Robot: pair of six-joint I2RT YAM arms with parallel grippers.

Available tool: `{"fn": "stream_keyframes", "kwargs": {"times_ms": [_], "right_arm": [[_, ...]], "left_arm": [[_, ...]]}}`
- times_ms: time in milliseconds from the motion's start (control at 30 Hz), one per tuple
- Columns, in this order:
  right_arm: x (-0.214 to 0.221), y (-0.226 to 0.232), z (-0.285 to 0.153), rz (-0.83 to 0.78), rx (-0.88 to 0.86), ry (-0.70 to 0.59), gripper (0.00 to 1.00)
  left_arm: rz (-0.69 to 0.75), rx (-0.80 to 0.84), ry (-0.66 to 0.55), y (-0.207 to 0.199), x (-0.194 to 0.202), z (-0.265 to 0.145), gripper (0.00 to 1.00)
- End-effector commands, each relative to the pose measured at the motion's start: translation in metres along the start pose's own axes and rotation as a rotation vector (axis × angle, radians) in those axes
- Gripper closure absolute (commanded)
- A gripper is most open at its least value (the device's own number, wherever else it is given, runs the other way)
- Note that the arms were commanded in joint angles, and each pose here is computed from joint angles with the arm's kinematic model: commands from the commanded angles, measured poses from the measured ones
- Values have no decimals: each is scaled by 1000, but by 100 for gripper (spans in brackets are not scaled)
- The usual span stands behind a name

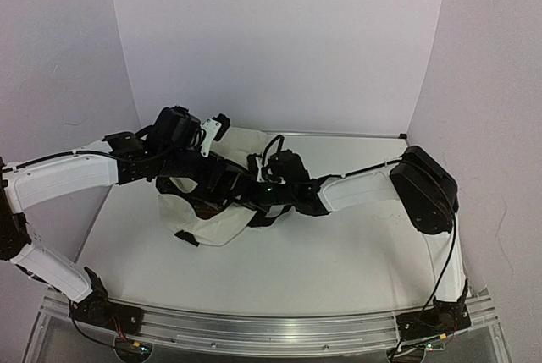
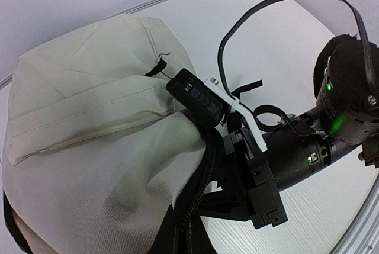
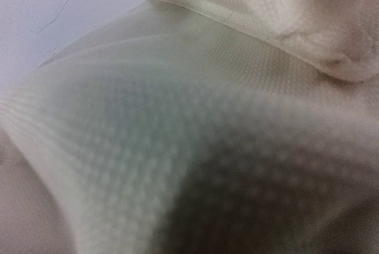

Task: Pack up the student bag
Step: Zip the student bag at the center of the board.

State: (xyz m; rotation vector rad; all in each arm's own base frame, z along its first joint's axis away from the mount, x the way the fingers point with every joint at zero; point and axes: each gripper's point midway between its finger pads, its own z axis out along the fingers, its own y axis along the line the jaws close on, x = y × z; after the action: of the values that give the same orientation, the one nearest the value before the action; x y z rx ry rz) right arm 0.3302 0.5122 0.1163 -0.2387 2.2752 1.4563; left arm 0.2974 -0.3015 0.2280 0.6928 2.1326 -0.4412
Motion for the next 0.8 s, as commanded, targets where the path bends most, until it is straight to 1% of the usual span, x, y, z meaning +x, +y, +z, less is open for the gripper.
{"fn": "stream_keyframes", "kwargs": {"times_ms": [0,33,100,233,333,467,500,533,667,767], "right_arm": [[-26,29,-4,-52,-53,-92,93],[-29,31,-10,-61,-41,-111,91],[-34,23,-24,-70,34,-154,85],[-36,-31,-54,-79,369,-198,83],[-31,-65,-82,-64,544,-229,83],[-23,-87,-105,-25,625,-238,82],[-22,-90,-109,-21,633,-239,80],[-23,-87,-111,-25,627,-241,76],[-36,-59,-118,-44,565,-260,54],[-49,-36,-122,-38,514,-294,42]], "left_arm": [[-37,42,-132,-10,-43,-18,100],[-52,21,-137,-4,-43,-20,100],[-80,-8,-147,5,-44,-26,100],[-85,-29,-145,12,-42,-33,100],[-63,49,-139,-2,-43,-34,100],[-48,199,-111,-30,-44,-27,100],[-51,224,-104,-35,-45,-24,100],[-57,243,-107,-38,-47,-23,100],[-72,284,-133,-47,-55,-19,100],[-89,285,-169,-47,-62,-22,100]]}}
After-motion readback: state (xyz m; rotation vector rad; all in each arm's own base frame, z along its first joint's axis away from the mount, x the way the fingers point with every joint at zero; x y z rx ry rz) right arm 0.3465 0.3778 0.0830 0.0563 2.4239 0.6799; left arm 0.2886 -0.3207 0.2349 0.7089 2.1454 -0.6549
